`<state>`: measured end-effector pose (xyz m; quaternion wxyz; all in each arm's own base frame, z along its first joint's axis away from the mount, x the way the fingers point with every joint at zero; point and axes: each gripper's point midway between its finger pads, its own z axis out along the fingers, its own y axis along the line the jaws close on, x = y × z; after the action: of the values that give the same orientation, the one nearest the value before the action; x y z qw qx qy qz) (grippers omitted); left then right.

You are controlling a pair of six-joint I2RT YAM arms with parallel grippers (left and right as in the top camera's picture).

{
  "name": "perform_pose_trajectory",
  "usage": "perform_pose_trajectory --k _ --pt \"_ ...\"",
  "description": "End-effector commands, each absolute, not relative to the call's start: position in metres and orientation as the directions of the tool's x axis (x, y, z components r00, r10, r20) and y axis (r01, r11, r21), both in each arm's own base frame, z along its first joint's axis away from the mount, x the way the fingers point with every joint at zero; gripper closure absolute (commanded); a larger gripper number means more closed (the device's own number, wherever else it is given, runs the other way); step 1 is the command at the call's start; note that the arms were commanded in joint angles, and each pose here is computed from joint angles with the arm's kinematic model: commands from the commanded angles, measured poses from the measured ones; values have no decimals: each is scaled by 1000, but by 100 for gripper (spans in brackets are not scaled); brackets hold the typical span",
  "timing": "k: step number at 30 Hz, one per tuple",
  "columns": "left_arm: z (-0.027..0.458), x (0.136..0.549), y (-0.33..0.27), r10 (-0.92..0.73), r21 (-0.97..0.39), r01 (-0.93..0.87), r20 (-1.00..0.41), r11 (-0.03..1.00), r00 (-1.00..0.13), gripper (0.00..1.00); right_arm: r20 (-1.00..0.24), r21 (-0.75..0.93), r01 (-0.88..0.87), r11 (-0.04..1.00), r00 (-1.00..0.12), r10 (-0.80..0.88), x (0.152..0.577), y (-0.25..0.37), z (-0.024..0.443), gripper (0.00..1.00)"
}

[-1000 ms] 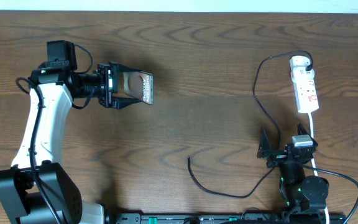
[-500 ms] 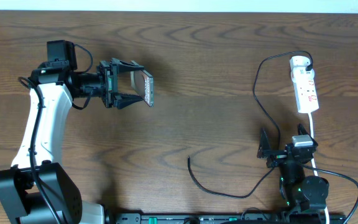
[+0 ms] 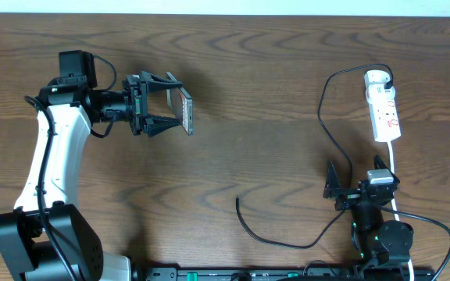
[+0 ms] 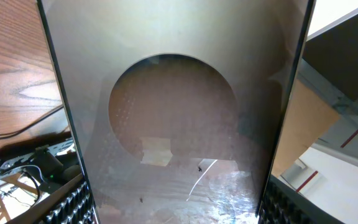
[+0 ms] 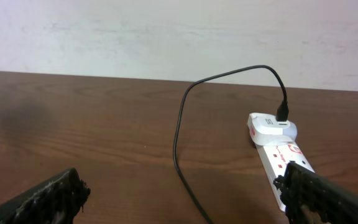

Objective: Plug charger to phone and switch on socket
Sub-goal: 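Lift the phone with the left gripper and tilt it upright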

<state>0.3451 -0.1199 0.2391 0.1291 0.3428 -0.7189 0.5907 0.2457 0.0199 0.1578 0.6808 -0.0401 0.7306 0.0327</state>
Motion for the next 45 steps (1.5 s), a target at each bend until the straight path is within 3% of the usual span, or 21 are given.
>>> perform_pose_trajectory --k 1,22,31,36,45 --pt "260 340 -123 -292 -803 -594 559 42 -776 93 -997 -18 -114 993 -67 -26 245 22 158 1" --pt "262 339 -123 -284 -724 -690 662 -3 -693 93 -997 -18 -114 993 -67 -26 245 22 158 1" --pt "266 338 -124 -262 -746 -666 644 -6 -719 93 -997 -18 -114 993 -67 -26 245 22 158 1" --pt "237 348 -114 -418 -724 -686 601 76 -681 93 -997 -18 -114 993 -67 -26 245 22 158 1" --pt "166 358 -67 -743 -581 -775 400 247 -537 93 -997 -18 -114 993 -67 -26 245 22 158 1"
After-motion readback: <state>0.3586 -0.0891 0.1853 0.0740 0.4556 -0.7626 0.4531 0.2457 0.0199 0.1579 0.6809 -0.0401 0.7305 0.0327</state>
